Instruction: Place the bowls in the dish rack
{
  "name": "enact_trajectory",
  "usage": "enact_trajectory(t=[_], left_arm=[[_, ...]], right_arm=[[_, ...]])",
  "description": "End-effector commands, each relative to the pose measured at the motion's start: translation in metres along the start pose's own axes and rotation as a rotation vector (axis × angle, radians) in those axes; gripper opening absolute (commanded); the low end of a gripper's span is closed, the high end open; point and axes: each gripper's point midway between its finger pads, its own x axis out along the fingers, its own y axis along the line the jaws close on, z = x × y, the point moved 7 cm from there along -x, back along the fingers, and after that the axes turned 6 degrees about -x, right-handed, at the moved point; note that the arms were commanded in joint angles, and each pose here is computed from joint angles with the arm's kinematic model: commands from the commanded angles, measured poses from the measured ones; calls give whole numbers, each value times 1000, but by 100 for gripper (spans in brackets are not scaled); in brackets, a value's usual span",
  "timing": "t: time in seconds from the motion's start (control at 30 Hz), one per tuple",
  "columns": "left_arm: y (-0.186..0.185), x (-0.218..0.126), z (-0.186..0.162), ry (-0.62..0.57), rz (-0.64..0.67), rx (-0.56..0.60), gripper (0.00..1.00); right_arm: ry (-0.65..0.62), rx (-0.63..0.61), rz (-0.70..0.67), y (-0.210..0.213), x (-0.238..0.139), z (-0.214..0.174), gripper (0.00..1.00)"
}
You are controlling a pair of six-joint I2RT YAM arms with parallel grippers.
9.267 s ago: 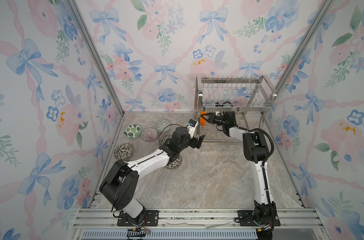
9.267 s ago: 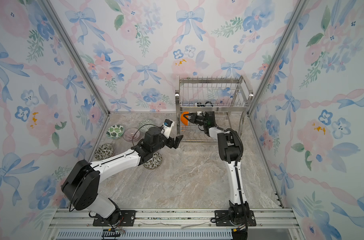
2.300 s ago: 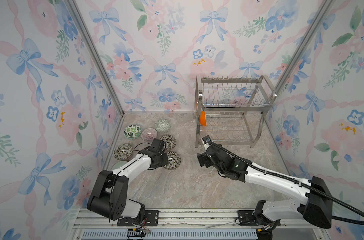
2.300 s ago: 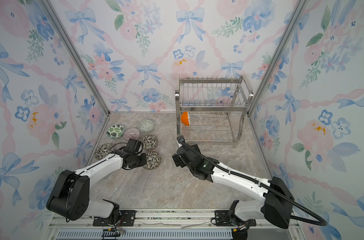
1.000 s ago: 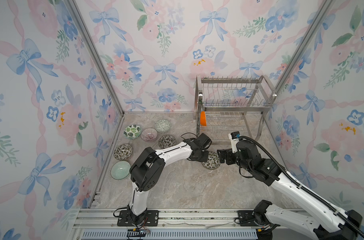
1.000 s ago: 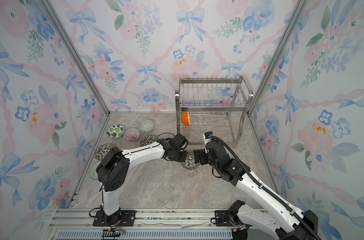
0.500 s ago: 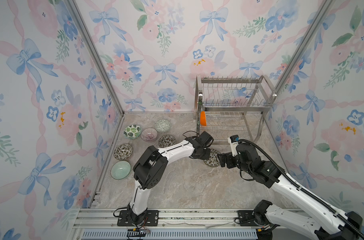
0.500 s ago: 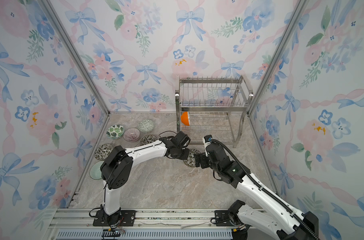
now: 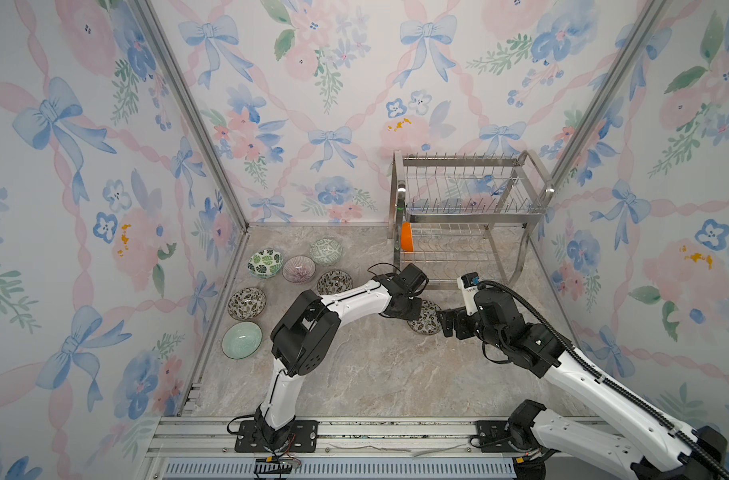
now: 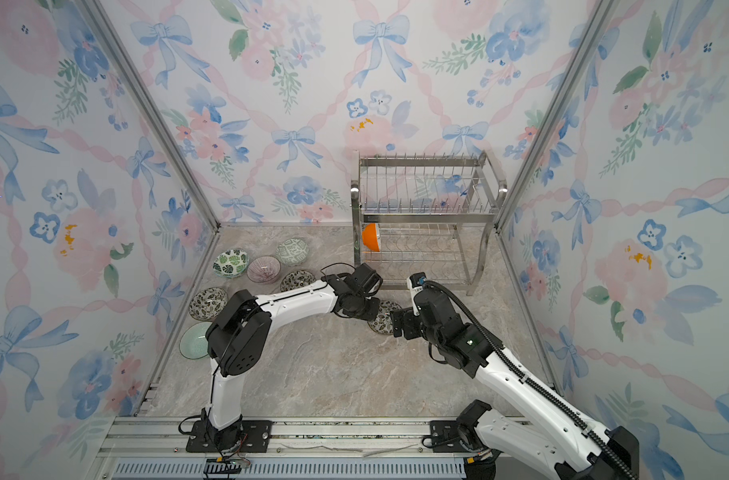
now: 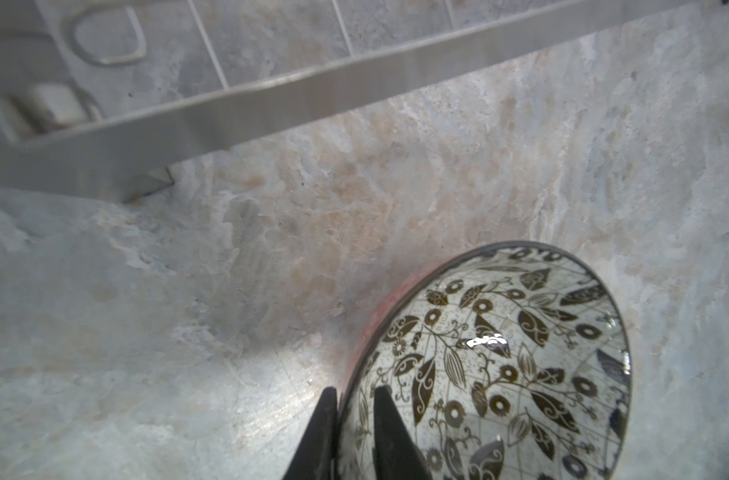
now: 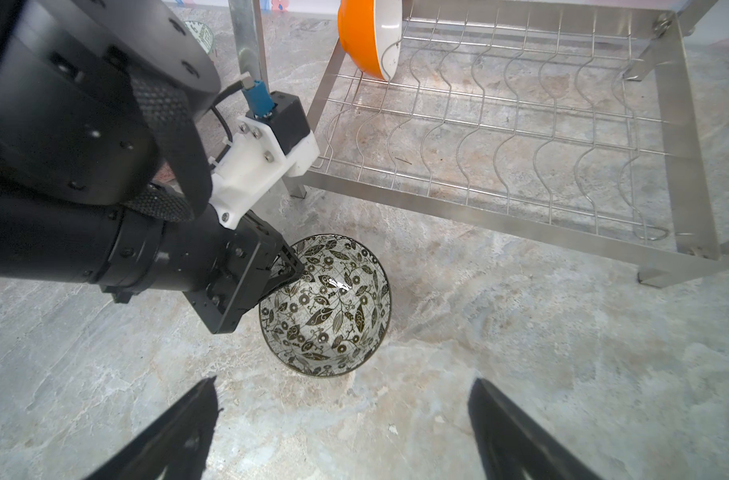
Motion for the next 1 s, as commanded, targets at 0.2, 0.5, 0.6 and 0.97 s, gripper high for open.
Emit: enact_trajectory(t=[0.2, 0.5, 0.6, 0.97], left_arm=[[-4, -23, 14, -57, -19, 12, 35], [17, -78, 31, -174, -24, -30, 88], [33, -100, 32, -214, -20, -60, 98], [99, -164, 14, -373, 90, -138, 98]], right_arm=[[17, 5, -3, -4, -5, -7, 96], [17, 25, 5, -3, -7, -3, 96], [27, 36, 5, -1, -4, 1, 96], [105, 14, 30, 34, 38, 5, 96]])
